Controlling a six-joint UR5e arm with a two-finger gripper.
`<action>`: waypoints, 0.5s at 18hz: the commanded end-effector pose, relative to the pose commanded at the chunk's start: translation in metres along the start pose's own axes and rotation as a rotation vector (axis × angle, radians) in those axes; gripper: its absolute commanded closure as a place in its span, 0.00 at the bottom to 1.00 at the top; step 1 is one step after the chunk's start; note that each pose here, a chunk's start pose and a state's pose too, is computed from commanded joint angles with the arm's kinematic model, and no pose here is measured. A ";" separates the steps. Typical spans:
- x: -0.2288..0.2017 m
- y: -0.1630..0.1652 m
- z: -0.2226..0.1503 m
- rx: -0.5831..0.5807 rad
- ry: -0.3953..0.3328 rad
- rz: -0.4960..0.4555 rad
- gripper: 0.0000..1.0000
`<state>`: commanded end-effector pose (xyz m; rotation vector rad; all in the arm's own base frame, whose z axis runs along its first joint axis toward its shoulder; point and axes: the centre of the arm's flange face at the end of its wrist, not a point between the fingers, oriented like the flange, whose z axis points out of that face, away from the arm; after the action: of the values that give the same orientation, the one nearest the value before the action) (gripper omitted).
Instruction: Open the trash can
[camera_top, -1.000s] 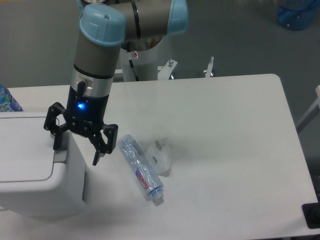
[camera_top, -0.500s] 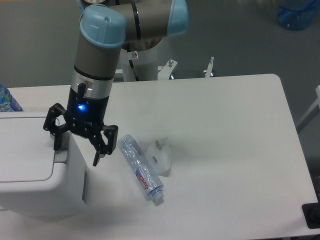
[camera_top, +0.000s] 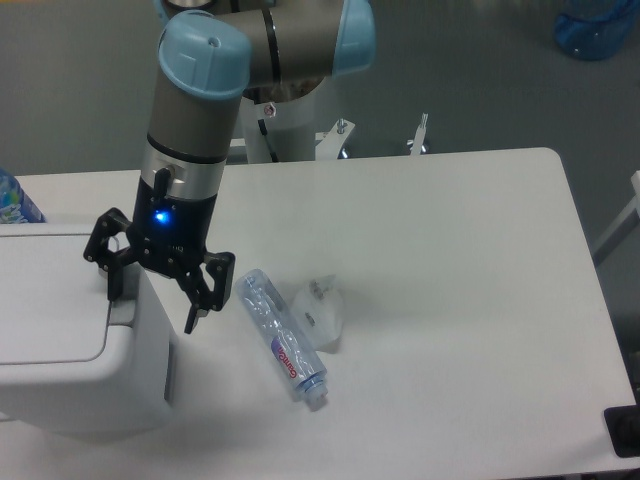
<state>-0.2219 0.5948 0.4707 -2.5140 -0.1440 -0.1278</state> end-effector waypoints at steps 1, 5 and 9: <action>0.000 0.001 0.001 -0.001 0.001 -0.001 0.00; 0.000 0.000 0.000 -0.001 0.001 -0.001 0.00; -0.001 0.001 0.002 -0.005 -0.001 -0.002 0.00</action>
<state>-0.2223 0.5949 0.4687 -2.5192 -0.1466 -0.1276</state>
